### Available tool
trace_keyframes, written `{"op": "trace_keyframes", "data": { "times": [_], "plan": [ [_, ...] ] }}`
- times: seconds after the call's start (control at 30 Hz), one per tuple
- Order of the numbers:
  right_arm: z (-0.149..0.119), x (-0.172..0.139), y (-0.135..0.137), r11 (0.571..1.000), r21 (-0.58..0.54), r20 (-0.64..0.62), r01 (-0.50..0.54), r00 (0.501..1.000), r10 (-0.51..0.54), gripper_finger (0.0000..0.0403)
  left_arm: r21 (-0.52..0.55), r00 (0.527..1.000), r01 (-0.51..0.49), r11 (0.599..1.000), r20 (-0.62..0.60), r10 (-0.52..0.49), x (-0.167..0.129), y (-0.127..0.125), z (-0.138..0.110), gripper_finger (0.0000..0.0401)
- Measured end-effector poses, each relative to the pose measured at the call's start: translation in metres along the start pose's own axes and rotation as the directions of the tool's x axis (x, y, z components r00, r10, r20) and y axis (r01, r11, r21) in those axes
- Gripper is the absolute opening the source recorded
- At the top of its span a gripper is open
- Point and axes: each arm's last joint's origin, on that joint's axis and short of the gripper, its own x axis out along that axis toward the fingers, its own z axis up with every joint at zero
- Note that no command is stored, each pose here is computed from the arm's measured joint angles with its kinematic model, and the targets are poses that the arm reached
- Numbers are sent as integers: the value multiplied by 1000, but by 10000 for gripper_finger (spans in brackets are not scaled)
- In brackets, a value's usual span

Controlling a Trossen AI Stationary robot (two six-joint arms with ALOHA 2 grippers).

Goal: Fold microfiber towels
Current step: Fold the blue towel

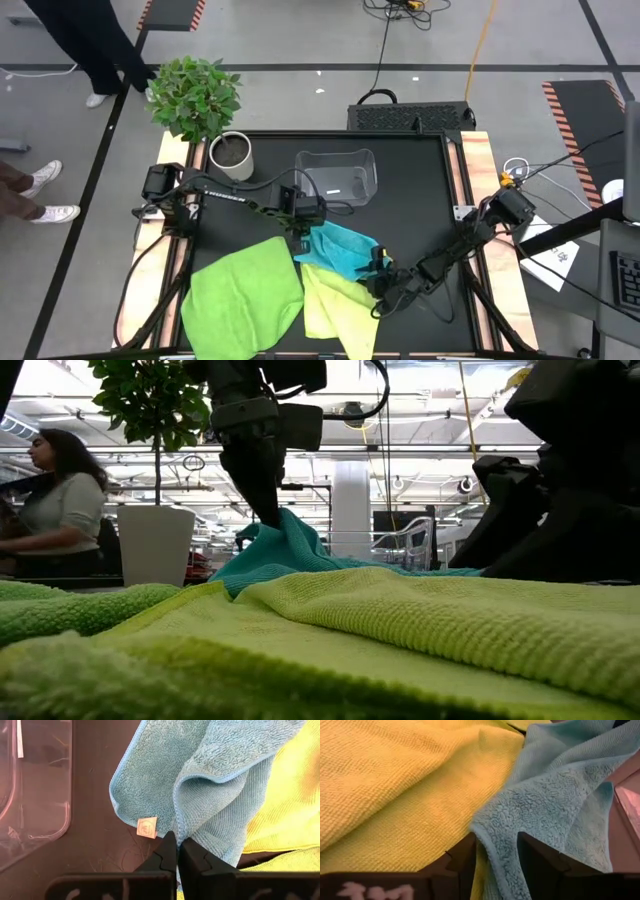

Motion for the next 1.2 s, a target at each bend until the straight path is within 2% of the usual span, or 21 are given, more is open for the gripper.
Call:
{"op": "trace_keyframes", "data": {
  "times": [0.1,0.23,0.27,0.53,0.73,0.87,1.03,1.2],
  "plan": [
    [0,2,-4,999,40,-4,11,1000,-11,104,0,1000,0,1000,0,0,0,0,0,5],
    [1,6,-8,997,77,-8,26,1000,-25,22,0,1000,0,1000,0,0,0,0,0,4],
    [1,6,-10,996,79,-8,30,1000,-30,11,0,1000,0,1000,0,0,0,0,0,5],
    [12,-15,-23,980,191,-17,63,998,-61,3,-1,999,-21,1000,-29,21,0,1,-3,5],
    [8,-26,-30,962,261,-89,86,994,-64,1,-7,998,-35,999,-60,35,9,4,-12,5],
    [3,-27,-27,956,289,-98,40,995,-12,1,-14,996,-39,999,-76,38,20,7,-22,3],
    [0,-25,-25,943,329,-45,-43,997,61,2,-21,995,-43,999,-88,41,25,10,-26,3],
    [-3,-25,-25,941,333,-22,-60,997,71,2,-31,997,-42,999,-69,40,25,14,-24,7]
  ]
}}
